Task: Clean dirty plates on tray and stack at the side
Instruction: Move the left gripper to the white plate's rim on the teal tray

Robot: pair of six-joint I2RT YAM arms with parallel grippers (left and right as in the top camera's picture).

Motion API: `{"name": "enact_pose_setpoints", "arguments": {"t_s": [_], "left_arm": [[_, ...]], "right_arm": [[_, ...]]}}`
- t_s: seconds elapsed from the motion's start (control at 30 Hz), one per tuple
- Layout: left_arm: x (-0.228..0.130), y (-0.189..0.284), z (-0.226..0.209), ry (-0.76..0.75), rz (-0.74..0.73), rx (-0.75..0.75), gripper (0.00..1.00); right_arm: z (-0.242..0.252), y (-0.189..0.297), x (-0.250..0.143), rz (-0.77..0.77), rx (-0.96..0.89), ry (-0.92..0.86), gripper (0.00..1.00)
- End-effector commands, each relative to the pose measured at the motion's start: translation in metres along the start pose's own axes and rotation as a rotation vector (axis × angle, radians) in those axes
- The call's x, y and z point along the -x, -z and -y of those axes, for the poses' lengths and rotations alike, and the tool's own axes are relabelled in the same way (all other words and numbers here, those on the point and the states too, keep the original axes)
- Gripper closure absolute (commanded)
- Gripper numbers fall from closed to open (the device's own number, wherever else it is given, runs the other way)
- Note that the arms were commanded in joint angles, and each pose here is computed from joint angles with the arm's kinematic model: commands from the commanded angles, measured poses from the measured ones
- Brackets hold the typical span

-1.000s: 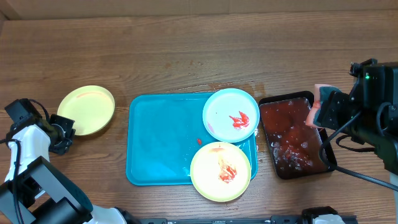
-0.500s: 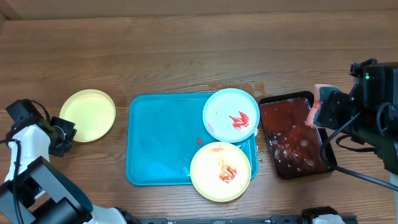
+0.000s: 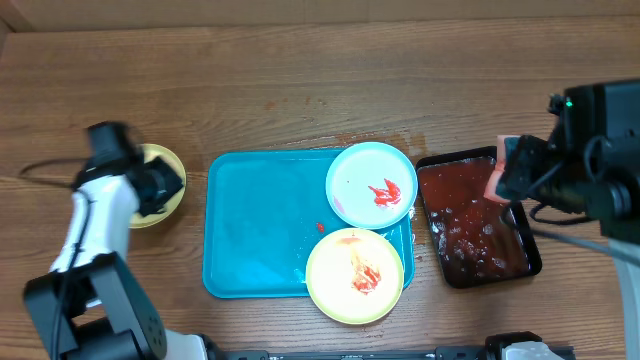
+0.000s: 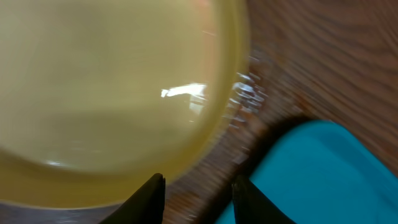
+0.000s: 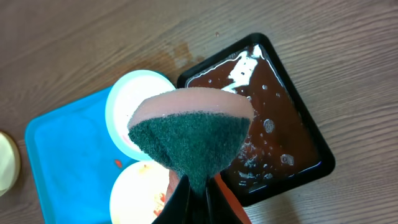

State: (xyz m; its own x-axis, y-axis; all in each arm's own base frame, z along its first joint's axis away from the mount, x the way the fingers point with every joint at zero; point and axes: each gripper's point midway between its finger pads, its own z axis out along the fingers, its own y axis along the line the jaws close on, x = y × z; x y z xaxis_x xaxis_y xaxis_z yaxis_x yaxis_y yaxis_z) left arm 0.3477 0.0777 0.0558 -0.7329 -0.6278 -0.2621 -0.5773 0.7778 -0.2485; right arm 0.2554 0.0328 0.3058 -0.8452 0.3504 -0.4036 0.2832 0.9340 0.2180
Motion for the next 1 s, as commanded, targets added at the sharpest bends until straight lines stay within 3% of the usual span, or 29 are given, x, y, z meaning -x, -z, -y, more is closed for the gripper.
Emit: {"name": "enact_pose_setpoints", "arguments": {"t_s": [0.0,0.1,0.2,0.33,0.37,0.43,0.63,0.73,0.77,0.87,0.97], "left_arm": [[-0.010,0.013,0.057,-0.219,0.031,-0.079,0.62],[-0.033,0.015,0.104,-0.367,0.025,-0.142,0.59],[-0.067,0.018,0.149,-0.556,0.004,-0.245,0.41],[-0.115,0.021,0.188,-0.751,-0.041,-0.334,0.37],[-0.123,0.021,0.192,-0.774,-0.049,-0.341,0.32],[-0.137,0.022,0.200,-0.807,-0.067,-0.357,0.00],[-0.154,0.028,0.211,-0.845,-0.106,-0.434,0.00],[-0.156,0.030,0.215,-0.846,-0.114,-0.462,0.07],[-0.156,0.030,0.215,-0.846,-0.114,-0.467,0.00],[-0.160,0.029,0.216,-0.846,-0.132,-0.480,0.00],[-0.163,0.020,0.212,-0.842,-0.158,-0.463,0.26]], "right_arm": [[-0.001,-0.002,0.003,0.000,0.003,-0.005,0.96],[-0.001,-0.005,0.004,-0.006,-0.001,-0.004,0.96],[0.000,-0.005,0.005,-0.004,-0.008,-0.005,0.96],[0.000,-0.006,0.004,-0.007,-0.009,-0.006,0.96],[0.000,-0.006,0.005,-0.007,-0.009,-0.006,0.96],[0.000,-0.006,0.004,-0.007,-0.009,-0.005,0.96],[0.001,-0.006,0.003,-0.012,-0.012,-0.005,0.96],[0.001,-0.005,0.003,-0.014,-0.012,-0.005,0.96],[0.001,-0.005,0.003,-0.014,-0.012,-0.005,0.96],[0.001,-0.006,0.003,-0.013,-0.012,-0.005,0.96],[0.001,-0.006,0.003,-0.013,-0.012,-0.005,0.96]]}}
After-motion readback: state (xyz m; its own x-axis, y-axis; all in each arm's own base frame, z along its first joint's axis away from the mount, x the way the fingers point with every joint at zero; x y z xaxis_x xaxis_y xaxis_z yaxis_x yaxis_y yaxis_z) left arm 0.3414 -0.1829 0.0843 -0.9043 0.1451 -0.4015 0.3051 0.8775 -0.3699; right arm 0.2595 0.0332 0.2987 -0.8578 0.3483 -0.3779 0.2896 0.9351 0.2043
